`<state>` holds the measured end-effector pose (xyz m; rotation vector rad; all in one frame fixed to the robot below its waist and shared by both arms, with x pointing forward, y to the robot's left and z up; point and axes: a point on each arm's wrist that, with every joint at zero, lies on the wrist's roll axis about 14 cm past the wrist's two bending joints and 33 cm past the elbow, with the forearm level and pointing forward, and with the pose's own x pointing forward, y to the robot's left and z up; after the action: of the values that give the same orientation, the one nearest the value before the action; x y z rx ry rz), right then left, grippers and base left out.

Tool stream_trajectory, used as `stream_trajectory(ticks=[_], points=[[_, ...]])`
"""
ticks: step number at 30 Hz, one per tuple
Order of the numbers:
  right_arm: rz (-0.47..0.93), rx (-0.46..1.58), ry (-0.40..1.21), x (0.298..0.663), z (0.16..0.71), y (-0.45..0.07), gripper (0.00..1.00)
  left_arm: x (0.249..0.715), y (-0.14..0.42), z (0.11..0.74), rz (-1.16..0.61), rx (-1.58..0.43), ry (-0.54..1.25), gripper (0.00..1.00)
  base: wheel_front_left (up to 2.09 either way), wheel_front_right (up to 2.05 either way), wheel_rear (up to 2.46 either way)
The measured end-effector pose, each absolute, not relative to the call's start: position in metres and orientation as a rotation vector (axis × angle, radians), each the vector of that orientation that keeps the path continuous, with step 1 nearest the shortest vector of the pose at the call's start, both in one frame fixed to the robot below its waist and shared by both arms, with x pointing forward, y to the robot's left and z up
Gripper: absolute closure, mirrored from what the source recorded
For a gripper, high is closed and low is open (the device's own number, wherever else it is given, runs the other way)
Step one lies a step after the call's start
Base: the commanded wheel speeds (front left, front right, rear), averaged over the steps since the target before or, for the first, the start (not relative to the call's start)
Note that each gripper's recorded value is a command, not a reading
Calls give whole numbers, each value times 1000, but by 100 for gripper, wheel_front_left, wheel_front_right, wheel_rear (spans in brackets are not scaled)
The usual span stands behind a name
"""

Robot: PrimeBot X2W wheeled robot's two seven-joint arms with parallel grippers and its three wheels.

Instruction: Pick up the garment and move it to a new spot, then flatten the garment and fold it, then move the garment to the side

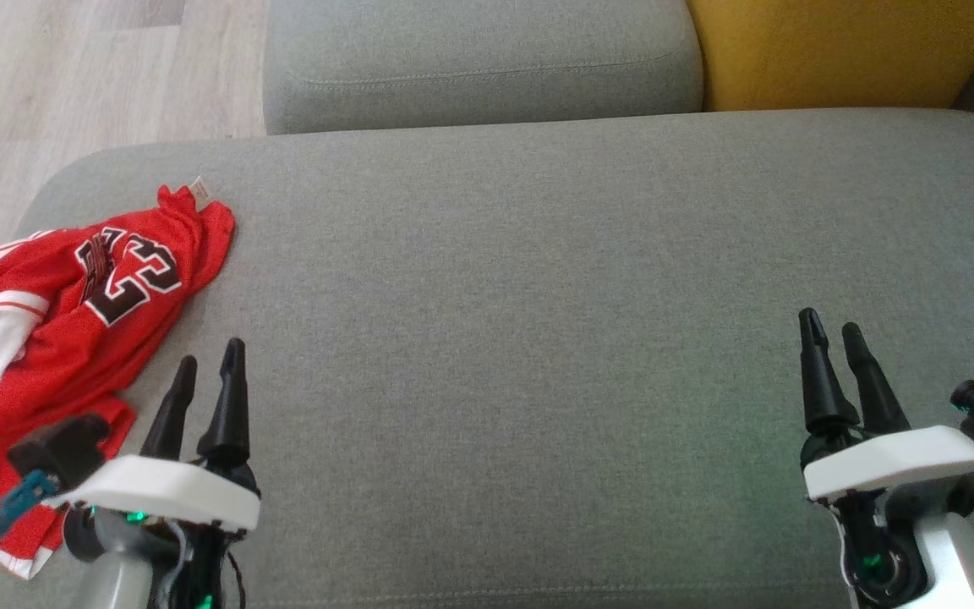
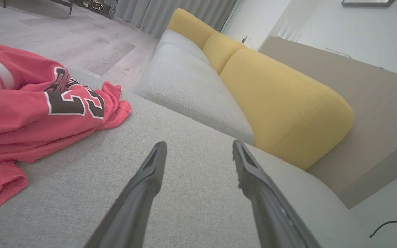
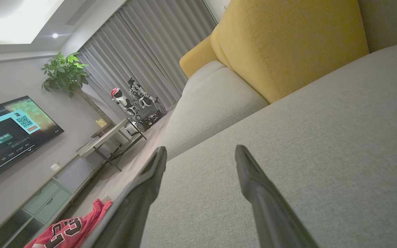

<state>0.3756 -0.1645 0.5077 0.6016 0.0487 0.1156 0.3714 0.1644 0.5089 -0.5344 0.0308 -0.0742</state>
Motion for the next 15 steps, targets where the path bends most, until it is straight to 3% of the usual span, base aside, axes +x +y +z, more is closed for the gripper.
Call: stream_trajectory(ticks=[15], points=[[135, 417, 41, 372, 508, -162, 0, 366, 162, 513, -91, -326, -1, 0, 0, 0, 0]])
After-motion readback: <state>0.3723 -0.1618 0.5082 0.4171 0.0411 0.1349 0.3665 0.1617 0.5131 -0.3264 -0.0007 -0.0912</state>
